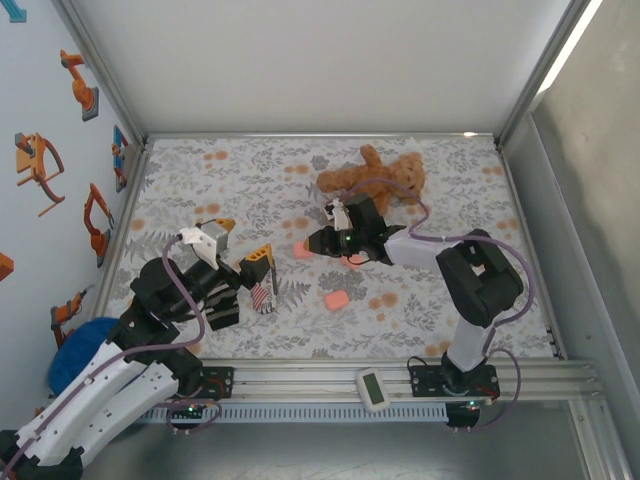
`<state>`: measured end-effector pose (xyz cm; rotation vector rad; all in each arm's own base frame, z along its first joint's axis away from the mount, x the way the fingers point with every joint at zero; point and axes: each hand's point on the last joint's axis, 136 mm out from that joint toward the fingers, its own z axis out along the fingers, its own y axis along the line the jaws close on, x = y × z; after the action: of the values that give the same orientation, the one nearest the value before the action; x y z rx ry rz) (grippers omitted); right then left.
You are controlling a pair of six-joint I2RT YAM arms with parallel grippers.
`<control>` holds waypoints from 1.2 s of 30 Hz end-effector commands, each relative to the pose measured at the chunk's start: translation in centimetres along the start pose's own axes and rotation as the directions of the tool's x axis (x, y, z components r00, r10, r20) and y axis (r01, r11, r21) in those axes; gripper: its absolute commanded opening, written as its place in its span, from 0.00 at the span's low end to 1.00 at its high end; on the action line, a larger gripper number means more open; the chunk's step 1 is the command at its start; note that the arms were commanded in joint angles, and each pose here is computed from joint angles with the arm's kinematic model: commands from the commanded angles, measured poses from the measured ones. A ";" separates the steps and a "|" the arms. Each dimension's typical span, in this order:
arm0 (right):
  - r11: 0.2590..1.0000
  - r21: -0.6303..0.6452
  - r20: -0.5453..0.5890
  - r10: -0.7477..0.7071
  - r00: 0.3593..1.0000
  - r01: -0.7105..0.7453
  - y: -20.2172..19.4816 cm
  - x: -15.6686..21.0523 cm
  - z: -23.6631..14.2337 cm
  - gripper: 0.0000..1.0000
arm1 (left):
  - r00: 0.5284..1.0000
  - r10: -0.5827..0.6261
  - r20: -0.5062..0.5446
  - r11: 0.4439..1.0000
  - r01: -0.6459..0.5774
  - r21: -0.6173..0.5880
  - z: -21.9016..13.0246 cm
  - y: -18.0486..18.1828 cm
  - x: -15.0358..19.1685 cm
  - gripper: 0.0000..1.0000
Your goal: Insert the wireless bluetooth earbuds into the charging case
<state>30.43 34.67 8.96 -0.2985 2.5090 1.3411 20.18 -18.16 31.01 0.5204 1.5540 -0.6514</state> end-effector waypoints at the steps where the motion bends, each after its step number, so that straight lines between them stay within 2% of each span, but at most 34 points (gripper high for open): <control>1: 0.999 -0.042 -0.002 0.008 1.000 -0.009 0.5 -0.8 0.7 0.11 | 0.999 0.022 0.032 1.000 -0.021 -0.018 -0.5 0.2 -1.5 0.99; 13: 0.998 -0.014 -0.063 0.064 0.996 -0.066 -2.1 0.5 2.7 0.14 | 1.000 0.020 0.015 1.000 -0.020 -0.011 0.3 0.1 -1.3 0.96; 22: 0.998 0.006 -0.049 0.067 0.997 -0.067 -2.6 0.5 2.6 0.28 | 1.000 0.014 0.006 1.000 -0.014 -0.017 0.8 0.3 -1.1 0.96; 27: 0.996 0.072 -0.017 0.051 0.999 -0.050 -3.2 0.3 1.7 0.41 | 1.000 0.013 -0.002 1.000 -0.013 -0.019 1.1 0.3 -1.0 0.96; 36: 0.979 0.201 0.001 -0.029 1.000 0.028 -2.7 -0.2 -1.6 0.47 | 1.000 0.006 -0.010 1.000 -0.007 -0.016 1.3 0.3 -0.9 0.96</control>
<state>30.66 33.01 5.74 -0.2509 2.6341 1.1697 21.37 -18.95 29.62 0.5352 1.6219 -0.6250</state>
